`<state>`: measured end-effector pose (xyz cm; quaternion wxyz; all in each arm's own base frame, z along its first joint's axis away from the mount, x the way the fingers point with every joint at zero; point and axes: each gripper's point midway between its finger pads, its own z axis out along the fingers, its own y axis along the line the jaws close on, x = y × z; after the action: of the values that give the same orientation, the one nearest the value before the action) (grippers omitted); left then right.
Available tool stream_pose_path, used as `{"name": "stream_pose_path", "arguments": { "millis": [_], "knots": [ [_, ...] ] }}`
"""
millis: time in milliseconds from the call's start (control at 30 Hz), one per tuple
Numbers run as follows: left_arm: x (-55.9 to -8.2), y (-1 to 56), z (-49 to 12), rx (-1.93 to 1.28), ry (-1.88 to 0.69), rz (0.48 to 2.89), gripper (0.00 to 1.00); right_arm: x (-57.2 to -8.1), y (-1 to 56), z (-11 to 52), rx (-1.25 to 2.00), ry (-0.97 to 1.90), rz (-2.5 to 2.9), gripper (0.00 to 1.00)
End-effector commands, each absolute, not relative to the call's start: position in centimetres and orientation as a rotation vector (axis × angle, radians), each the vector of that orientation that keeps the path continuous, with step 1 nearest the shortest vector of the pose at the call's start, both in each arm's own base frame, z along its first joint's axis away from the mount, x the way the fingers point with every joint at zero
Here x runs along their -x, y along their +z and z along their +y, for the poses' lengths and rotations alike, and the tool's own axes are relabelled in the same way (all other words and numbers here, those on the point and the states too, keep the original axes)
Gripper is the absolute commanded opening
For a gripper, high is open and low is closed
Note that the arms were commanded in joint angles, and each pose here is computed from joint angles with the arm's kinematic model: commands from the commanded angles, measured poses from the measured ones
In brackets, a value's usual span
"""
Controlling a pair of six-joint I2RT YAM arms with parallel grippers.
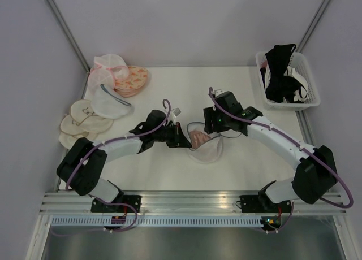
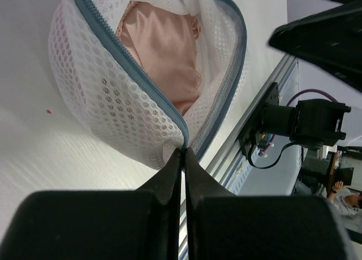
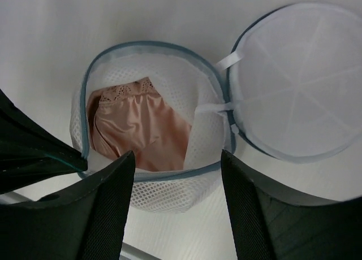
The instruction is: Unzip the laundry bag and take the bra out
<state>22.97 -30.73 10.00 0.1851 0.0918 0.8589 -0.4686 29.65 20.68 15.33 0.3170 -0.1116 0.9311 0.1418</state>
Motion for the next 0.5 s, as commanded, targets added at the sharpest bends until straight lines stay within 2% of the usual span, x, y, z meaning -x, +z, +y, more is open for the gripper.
{"name": "stream_pose_path", "arguments": {
  "millis": [0,133,300,467],
  "knots": [
    [-21.9,9.6,-31.7,-0.280,-1.373,2.406,0.02,-27.8,13.3,23.8,0.418,0.551,2.471,0.65],
    [-21.3,8.4,-31.9,-0.261,-1.373,2.438,0.02,-25.4,11.3,26.2,0.498,0.653,2.496,0.60],
    [-20.8,7.4,-31.7,-0.237,-1.362,2.463,0.02,-23.7,10.0,28.7,0.564,0.702,2.502,0.60],
    [-20.4,7.2,-31.5,-0.235,-1.361,2.469,0.02,-25.1,8.0,28.2,0.517,0.548,2.540,0.58]
  ]
}}
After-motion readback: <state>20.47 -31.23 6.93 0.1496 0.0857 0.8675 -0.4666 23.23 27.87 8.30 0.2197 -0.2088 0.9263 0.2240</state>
